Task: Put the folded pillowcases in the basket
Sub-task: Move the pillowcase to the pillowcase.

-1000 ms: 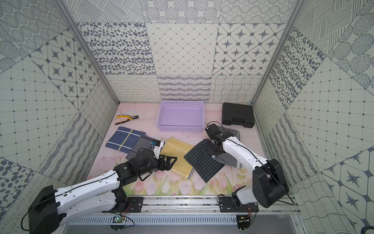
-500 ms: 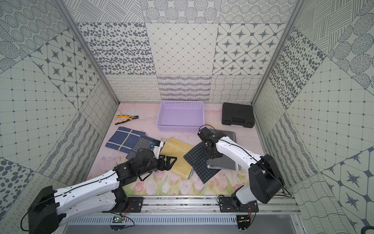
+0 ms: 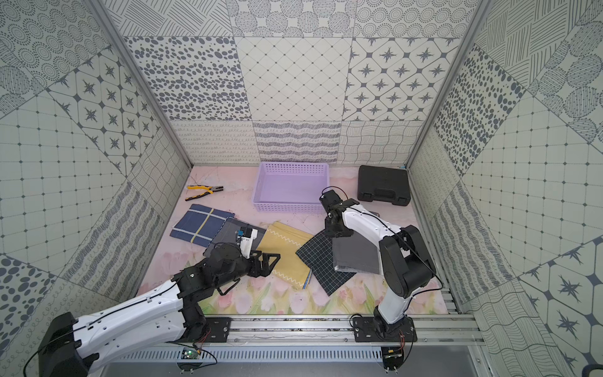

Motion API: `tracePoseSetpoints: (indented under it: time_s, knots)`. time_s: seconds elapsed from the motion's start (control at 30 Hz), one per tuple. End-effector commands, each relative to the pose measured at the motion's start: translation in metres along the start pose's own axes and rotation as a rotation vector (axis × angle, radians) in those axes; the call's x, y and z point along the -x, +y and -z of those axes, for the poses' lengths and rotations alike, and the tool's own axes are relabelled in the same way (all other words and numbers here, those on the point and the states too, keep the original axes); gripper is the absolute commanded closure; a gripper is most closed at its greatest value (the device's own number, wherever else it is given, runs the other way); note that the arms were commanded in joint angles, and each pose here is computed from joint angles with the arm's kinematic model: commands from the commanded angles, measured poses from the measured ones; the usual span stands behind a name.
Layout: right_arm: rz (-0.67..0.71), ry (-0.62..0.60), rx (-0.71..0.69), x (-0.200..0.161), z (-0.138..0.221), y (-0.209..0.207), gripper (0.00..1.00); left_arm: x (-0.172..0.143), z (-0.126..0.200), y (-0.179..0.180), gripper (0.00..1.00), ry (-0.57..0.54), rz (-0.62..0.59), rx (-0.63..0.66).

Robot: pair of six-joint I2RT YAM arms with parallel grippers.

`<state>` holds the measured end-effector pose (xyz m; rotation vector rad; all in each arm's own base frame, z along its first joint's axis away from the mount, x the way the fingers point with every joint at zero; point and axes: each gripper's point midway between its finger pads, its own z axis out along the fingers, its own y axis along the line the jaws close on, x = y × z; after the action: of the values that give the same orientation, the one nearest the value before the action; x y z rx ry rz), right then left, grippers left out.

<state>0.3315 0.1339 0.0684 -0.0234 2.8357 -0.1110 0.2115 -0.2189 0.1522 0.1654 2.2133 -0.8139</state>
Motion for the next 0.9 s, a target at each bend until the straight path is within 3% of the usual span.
tracePoseSetpoints:
  time_s: [0.0,0.33,0.5,0.6,0.87]
  knots:
    - [-0.015,-0.032,0.036,0.014,-0.003,0.01,0.54,-0.004,0.005,0.009,0.01,-0.005,-0.004,0.036]
    - [-0.012,0.007,0.01,0.011,-0.023,0.011,0.57,-0.005,0.005,0.01,0.01,0.001,-0.004,0.04]
    - [-0.008,0.009,0.005,0.007,-0.022,0.008,0.88,-0.003,0.005,0.009,0.01,-0.002,-0.003,0.037]
    - [-0.013,-0.001,0.004,0.006,-0.017,0.004,0.98,-0.003,0.004,0.007,0.01,0.002,-0.004,0.035]
    - [-0.042,-0.077,0.022,0.001,0.016,-0.019,1.0,-0.004,0.003,0.007,0.01,0.008,-0.001,0.033]
